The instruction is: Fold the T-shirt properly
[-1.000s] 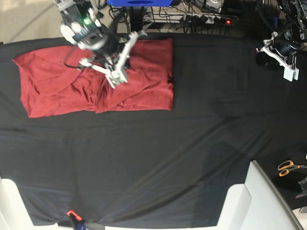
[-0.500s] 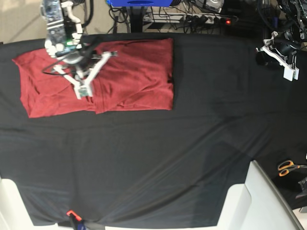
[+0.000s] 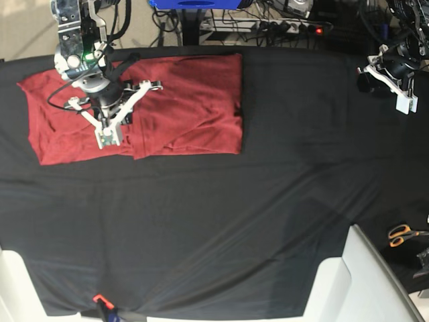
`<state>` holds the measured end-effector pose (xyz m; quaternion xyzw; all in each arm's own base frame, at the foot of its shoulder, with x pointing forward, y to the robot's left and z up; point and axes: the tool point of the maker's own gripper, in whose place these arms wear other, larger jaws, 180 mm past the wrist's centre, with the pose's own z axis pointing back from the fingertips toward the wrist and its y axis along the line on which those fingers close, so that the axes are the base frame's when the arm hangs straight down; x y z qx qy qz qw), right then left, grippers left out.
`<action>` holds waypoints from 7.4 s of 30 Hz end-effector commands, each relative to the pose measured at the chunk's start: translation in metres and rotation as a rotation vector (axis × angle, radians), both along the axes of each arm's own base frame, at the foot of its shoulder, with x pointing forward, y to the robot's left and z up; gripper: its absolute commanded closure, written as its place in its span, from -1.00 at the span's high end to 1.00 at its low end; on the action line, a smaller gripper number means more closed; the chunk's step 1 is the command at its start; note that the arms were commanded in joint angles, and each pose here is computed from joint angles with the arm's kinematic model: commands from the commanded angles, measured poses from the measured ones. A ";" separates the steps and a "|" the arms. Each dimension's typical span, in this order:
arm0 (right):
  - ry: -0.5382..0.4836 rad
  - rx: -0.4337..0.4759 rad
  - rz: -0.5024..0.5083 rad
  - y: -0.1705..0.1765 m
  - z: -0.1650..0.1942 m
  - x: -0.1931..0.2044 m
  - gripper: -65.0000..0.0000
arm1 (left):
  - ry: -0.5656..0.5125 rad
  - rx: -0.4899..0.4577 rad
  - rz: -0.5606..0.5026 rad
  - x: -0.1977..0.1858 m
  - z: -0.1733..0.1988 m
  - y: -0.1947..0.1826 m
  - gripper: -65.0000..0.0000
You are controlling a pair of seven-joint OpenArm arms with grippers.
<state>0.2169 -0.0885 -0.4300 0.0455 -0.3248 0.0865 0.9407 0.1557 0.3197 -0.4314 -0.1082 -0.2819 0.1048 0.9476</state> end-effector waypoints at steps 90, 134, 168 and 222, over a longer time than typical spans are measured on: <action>0.462 0.712 -0.390 -0.174 -0.078 -0.030 0.84 | -0.012 0.006 0.007 -0.001 0.003 0.007 -1.00; 0.038 0.446 -0.308 -0.222 -0.016 0.023 0.84 | 0.002 0.007 0.007 -0.007 0.001 0.007 -1.00; 0.123 -0.062 0.111 -0.110 -0.023 0.059 -1.00 | 0.003 0.004 0.007 -0.008 0.001 0.006 -1.00; 0.234 -0.179 -0.154 -0.168 -0.024 -0.004 -1.00 | 0.001 0.007 0.006 -0.007 0.002 0.007 -1.00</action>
